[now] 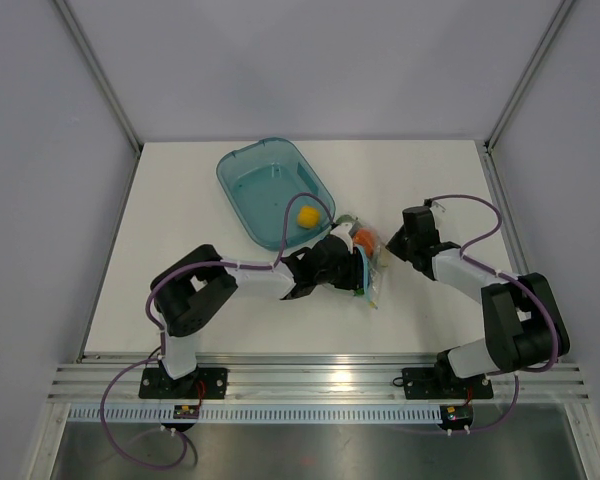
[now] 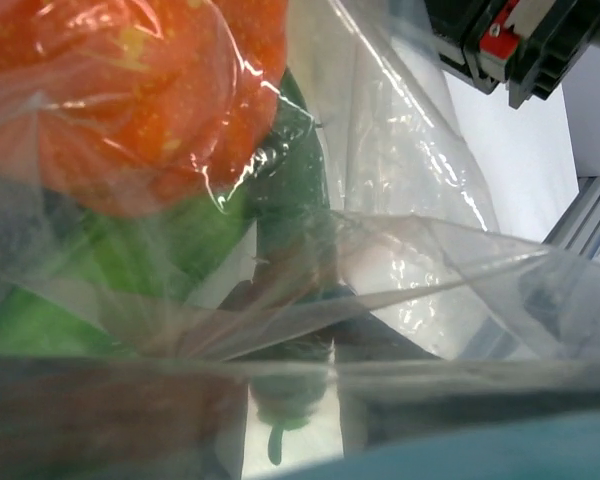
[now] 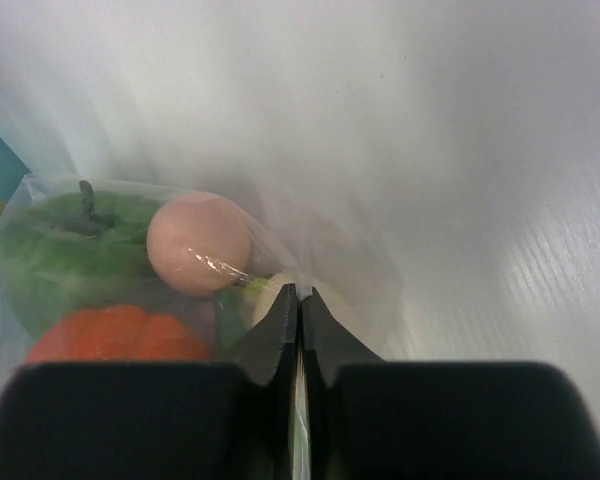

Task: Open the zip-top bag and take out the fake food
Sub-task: Pick up the fake vegetable from the zipper food storage bag.

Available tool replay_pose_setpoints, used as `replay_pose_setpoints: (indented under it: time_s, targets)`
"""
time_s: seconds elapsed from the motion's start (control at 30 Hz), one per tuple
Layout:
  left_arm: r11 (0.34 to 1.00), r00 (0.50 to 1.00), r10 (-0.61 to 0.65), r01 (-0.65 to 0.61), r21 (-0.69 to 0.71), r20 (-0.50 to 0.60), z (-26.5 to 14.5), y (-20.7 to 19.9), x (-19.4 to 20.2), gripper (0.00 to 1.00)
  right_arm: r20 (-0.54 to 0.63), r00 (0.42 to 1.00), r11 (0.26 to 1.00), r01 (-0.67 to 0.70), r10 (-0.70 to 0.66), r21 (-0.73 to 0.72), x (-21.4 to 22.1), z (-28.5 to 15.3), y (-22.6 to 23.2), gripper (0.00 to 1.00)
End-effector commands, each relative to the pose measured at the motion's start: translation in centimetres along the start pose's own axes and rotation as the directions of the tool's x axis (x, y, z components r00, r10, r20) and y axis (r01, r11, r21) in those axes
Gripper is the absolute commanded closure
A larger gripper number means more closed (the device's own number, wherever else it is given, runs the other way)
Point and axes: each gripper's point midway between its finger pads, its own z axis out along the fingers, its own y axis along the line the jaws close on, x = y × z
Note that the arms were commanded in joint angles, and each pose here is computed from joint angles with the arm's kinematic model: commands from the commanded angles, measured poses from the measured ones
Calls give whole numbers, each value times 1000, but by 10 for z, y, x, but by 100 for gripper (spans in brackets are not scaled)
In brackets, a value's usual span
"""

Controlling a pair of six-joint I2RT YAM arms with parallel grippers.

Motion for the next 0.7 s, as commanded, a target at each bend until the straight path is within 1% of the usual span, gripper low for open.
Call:
replay_pose_setpoints:
  time_s: [0.0, 0.03, 0.17, 0.3, 0.4, 0.67]
  targets:
    - [998, 999, 10, -14, 66, 48, -13, -21, -17, 80, 67, 998, 999, -22, 19, 47, -21, -5, -1, 98]
    - [998, 998, 16, -20, 66, 52, -15, -22, -19, 81, 81, 996, 997, -27, 21, 70, -23, -6, -6, 100]
    - [999, 996, 26, -30, 44, 86, -24, -22, -28, 81, 141, 989, 993, -57, 42, 104, -31, -16, -15, 100]
    - [999, 994, 33, -37, 39, 101, -32, -24, -33, 81, 201, 978, 981, -90, 54, 173, -38, -24, -33, 100]
    - [999, 993, 38, -42, 34, 108, -36, -25, -36, 81, 234, 970, 974, -115, 68, 194, -42, -29, -40, 100]
    - [999, 995, 37, -36, -13, 89, -41, -18, -34, 81, 286, 954, 958, -165, 93, 237, -48, -39, -52, 100]
